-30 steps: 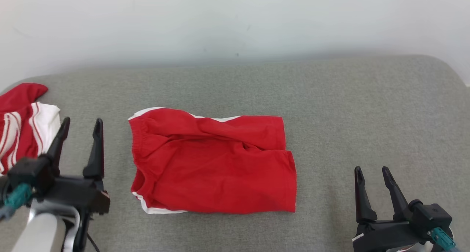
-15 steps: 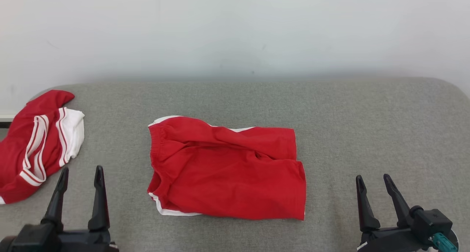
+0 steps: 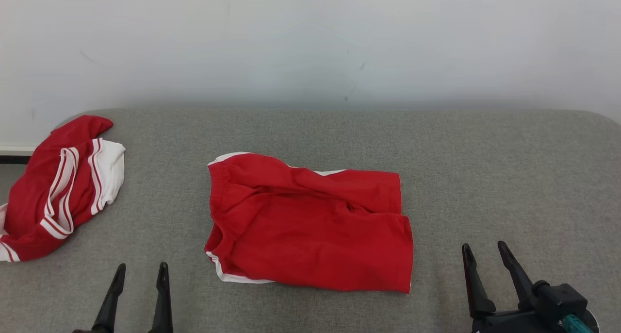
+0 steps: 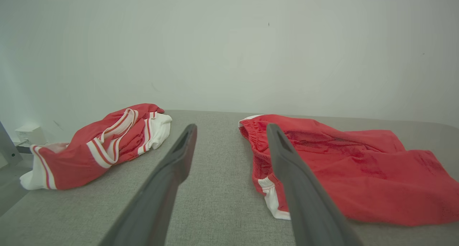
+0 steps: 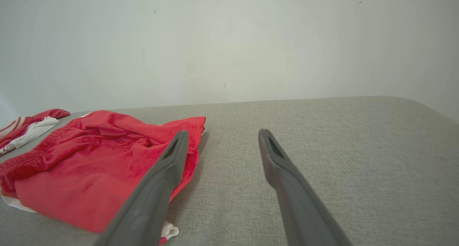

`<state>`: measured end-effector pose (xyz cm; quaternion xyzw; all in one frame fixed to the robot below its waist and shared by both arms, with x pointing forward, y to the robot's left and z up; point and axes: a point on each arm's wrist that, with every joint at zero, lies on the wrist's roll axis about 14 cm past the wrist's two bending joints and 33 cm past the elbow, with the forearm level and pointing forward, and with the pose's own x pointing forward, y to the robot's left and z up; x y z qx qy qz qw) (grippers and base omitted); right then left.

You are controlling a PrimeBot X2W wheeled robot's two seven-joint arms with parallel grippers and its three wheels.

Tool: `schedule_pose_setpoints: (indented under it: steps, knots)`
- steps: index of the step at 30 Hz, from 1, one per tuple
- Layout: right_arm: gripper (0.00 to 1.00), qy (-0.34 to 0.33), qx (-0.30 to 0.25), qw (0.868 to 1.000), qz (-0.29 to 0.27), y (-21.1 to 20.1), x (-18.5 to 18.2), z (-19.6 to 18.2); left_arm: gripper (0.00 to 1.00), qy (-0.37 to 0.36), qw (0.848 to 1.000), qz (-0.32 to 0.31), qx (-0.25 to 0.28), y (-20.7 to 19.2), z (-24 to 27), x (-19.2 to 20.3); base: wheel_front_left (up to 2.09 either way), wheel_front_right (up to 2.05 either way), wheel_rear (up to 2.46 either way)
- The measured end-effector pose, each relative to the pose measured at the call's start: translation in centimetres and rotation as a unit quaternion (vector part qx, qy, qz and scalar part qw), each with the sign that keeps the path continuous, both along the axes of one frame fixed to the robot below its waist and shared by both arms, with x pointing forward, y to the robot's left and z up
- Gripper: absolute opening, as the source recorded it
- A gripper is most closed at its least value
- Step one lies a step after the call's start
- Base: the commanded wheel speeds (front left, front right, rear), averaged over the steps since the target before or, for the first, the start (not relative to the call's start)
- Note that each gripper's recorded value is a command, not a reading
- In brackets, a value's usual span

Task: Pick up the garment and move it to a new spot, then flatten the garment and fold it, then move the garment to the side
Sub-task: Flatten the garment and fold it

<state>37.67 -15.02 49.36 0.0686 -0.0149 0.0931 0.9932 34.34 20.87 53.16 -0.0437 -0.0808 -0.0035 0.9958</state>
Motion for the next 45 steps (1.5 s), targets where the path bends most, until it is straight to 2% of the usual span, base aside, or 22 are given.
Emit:
schedule_pose_setpoints:
  steps: [8, 16, 22, 29, 30, 31, 32, 33, 39, 45]
  knots:
    - [1.0, 0.018, -0.008, 1.0, 0.016, 0.5, -0.2, -1.2, 1.0, 0.041, 0.999, -0.013, 0.001, -1.0, -2.7, -0.3, 0.0, 0.0, 0.0]
    - [1.0, 0.034, -0.013, 0.997, 0.061, 3.0, -0.3, -2.0, 1.0, 0.036, 0.999, -0.006, 0.003, -0.5, -2.3, 0.2, 0.0, 0.0, 0.0]
    - [1.0, 0.084, -0.017, 0.99, 0.112, 5.9, -0.2, -4.2, 1.0, 0.036, 0.999, -0.001, 0.003, -0.3, -2.4, 0.4, 0.0, 0.0, 0.0]
    - [1.0, 0.148, -0.021, 0.979, 0.142, 7.6, -0.5, -8.0, 1.0, 0.043, 0.999, 0.01, -0.005, 0.1, -2.8, -0.1, 0.0, 0.0, 0.0]
    - [0.84, 0.155, -0.02, 0.977, 0.145, 7.8, -0.4, -8.3, 1.0, 0.044, 0.999, 0.012, -0.005, 0.2, -2.8, -0.1, 0.0, 0.0, 0.0]
    - [0.32, 0.16, -0.019, 0.976, 0.147, 8.0, -0.3, -8.6, 1.0, 0.046, 0.999, 0.014, -0.005, 0.3, -3.0, -0.2, 0.0, 0.0, 0.0]
    - [0.02, 0.163, -0.017, 0.975, 0.149, 8.2, -0.2, -8.8, 1.0, 0.048, 0.999, 0.015, -0.006, 0.4, -3.1, -0.2, 0.0, 0.0, 0.0]
    - [0.0, 0.166, -0.014, 0.975, 0.15, 8.4, 0.0, -8.9, 1.0, 0.05, 0.999, 0.016, -0.006, 0.4, -3.2, -0.2, 0.0, 0.0, 0.0]
    - [0.0, 0.156, -0.009, 0.976, 0.15, 8.5, 0.8, -8.5, 1.0, 0.053, 0.999, 0.007, -0.009, -0.2, -3.5, 0.3, 0.0, 0.0, 0.0]
    - [0.0, 0.153, -0.01, 0.978, 0.142, 6.8, -1.3, -8.6, 1.0, 0.054, 0.998, -0.011, -0.017, -1.4, -3.6, 0.7, 0.0, 0.0, 0.0]
